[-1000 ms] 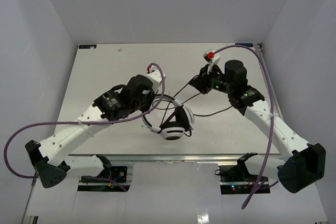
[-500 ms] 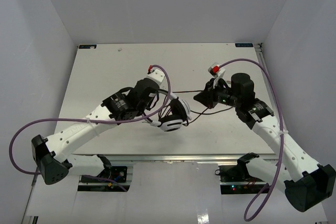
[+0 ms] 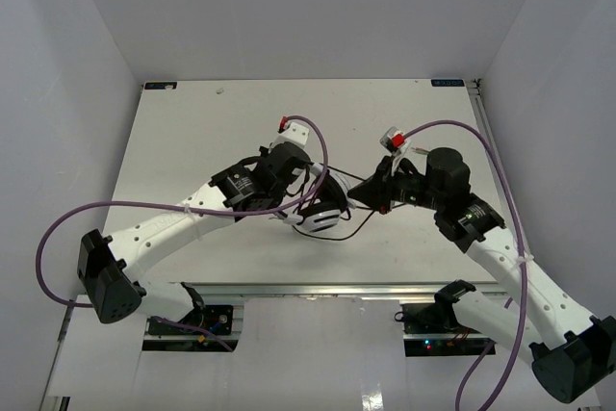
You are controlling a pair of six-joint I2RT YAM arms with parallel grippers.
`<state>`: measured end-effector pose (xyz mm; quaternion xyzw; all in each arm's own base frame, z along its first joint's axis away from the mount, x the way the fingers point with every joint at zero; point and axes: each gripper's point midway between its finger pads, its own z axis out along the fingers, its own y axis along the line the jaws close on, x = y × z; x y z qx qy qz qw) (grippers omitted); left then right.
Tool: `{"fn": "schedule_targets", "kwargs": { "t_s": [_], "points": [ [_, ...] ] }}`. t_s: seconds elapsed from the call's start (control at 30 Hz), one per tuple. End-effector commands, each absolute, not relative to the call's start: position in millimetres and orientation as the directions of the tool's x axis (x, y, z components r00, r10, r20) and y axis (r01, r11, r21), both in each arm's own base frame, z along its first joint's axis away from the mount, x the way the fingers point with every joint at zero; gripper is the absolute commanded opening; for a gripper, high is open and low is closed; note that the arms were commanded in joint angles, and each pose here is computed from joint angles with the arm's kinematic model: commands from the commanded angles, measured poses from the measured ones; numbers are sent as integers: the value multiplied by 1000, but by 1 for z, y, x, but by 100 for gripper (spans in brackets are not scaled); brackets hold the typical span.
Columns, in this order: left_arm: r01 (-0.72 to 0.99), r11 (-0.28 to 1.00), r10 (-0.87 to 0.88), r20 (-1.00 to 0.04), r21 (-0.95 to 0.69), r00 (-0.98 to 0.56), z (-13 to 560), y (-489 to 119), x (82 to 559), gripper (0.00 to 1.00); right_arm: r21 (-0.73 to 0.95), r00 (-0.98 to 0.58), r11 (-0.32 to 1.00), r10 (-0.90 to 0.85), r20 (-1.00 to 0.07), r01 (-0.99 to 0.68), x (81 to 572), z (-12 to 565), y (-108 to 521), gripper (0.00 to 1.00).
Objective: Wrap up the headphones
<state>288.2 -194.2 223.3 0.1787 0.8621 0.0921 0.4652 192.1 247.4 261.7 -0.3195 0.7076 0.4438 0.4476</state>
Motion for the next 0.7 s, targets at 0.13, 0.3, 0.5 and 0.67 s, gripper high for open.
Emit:
{"fn": "schedule_targets", "kwargs": {
  "t_s": [0.13,0.3,0.5,0.67],
  "points": [
    [-137,934,224,-839,330,-496,261,-153,302,0,341,-343,132,14,-939,-931,142,276,294,9],
    [-225,945,99,-864,237,-493,271,-156,302,0,341,-346,145,-6,-938,-929,127,253,313,10],
    [-211,971,3,-889,112,-459,295,-166,302,0,328,-340,213,-20,-940,-920,124,220,325,10],
    [-165,981,11,-886,98,-463,303,-172,302,0,321,-337,258,-21,-941,-911,125,207,330,10]
  ]
}}
